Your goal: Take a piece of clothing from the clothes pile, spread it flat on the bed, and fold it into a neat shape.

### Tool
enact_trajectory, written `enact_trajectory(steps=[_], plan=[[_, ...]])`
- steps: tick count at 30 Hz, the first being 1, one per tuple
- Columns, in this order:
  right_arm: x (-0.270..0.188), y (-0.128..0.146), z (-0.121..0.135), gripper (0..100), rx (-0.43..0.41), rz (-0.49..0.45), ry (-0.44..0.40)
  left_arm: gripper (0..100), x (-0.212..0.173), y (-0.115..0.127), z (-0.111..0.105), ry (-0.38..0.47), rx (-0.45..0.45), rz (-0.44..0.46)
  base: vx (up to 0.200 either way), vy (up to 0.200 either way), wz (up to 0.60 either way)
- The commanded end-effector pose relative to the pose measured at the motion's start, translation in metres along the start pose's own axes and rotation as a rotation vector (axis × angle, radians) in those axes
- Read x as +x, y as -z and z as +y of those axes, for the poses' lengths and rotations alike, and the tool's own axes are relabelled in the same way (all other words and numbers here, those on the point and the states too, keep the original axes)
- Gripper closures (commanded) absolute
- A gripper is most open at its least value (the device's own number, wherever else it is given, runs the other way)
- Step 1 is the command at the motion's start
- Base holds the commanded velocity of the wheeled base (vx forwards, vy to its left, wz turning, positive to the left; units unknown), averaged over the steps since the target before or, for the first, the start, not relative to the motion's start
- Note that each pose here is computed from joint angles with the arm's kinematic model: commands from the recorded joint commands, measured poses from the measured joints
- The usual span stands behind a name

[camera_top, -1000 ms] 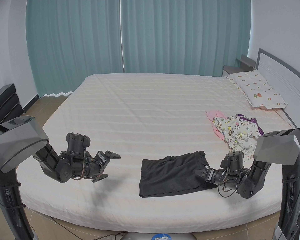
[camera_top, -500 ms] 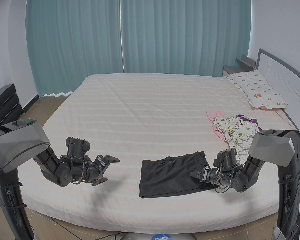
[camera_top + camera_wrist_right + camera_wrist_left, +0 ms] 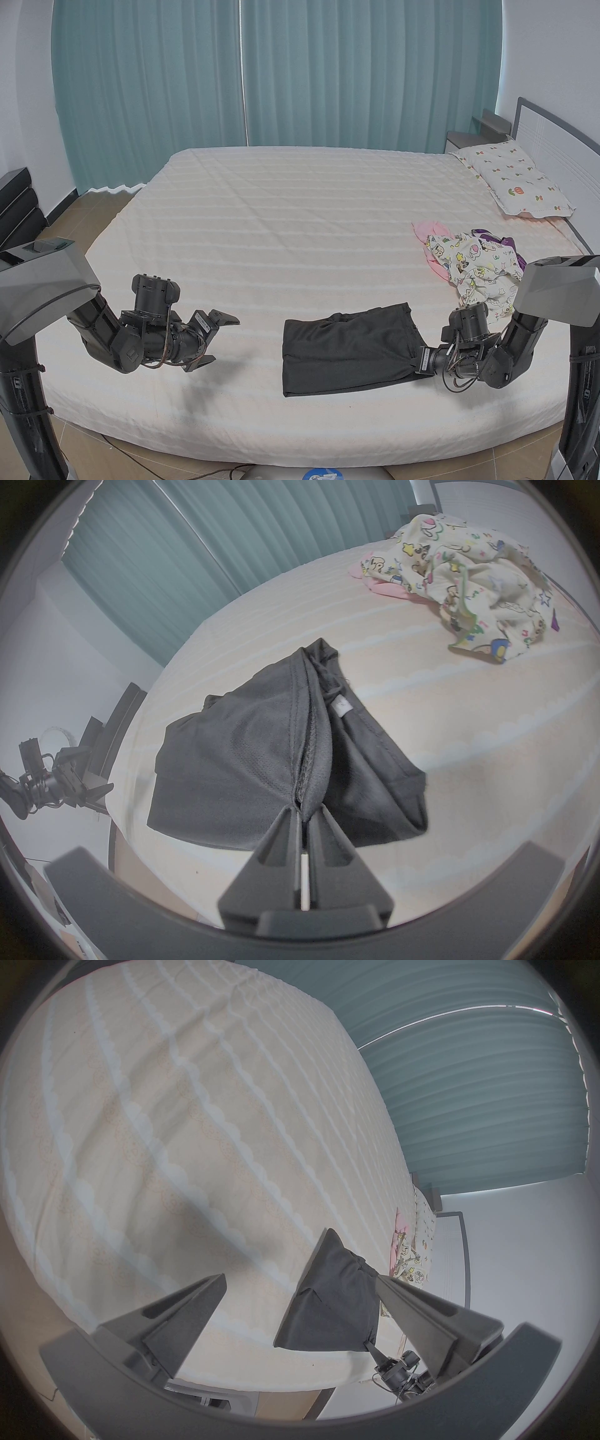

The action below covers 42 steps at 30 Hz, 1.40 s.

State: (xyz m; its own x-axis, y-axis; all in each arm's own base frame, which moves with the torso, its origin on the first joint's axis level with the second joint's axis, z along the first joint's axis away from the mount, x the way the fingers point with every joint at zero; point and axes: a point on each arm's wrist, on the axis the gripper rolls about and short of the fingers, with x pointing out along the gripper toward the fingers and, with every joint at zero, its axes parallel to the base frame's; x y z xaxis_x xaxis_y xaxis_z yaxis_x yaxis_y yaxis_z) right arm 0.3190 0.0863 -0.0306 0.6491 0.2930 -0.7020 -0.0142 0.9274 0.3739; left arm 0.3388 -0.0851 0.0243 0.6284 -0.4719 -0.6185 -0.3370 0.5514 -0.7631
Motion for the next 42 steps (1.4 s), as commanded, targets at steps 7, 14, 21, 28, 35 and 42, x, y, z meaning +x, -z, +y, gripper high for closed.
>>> enact_trajectory(steps=[7, 14, 21, 28, 35, 42], plan=[[-0.019, 0.001, -0.008, 0, 0.01, -0.003, 0.022, 0, 0.001, 0.0, 0.001, -0.003, -0.001, 0.002, 0.0, 0.0, 0.0], [-0.021, -0.006, -0.009, 0, 0.004, -0.03, 0.018, 0, 0.001, 0.0, 0.001, -0.004, -0.002, 0.003, 0.0, 0.0, 0.0], [-0.004, -0.053, 0.004, 0, 0.095, -0.166, -0.038, 0, 0.001, 0.0, 0.001, -0.002, -0.001, 0.001, 0.0, 0.0, 0.0], [0.038, -0.07, 0.01, 0, 0.121, -0.15, -0.036, 0, 0.001, 0.0, 0.001, -0.003, -0.001, 0.0, 0.0, 0.0, 0.0], [0.059, -0.08, 0.012, 0, 0.12, -0.15, -0.039, 0, 0.001, 0.0, 0.001, -0.003, -0.001, 0.0, 0.0, 0.0, 0.0], [0.082, -0.08, 0.011, 0, 0.116, -0.149, -0.029, 0, 0.001, 0.0, 0.001, -0.002, -0.001, 0.001, 0.0, 0.0, 0.0]])
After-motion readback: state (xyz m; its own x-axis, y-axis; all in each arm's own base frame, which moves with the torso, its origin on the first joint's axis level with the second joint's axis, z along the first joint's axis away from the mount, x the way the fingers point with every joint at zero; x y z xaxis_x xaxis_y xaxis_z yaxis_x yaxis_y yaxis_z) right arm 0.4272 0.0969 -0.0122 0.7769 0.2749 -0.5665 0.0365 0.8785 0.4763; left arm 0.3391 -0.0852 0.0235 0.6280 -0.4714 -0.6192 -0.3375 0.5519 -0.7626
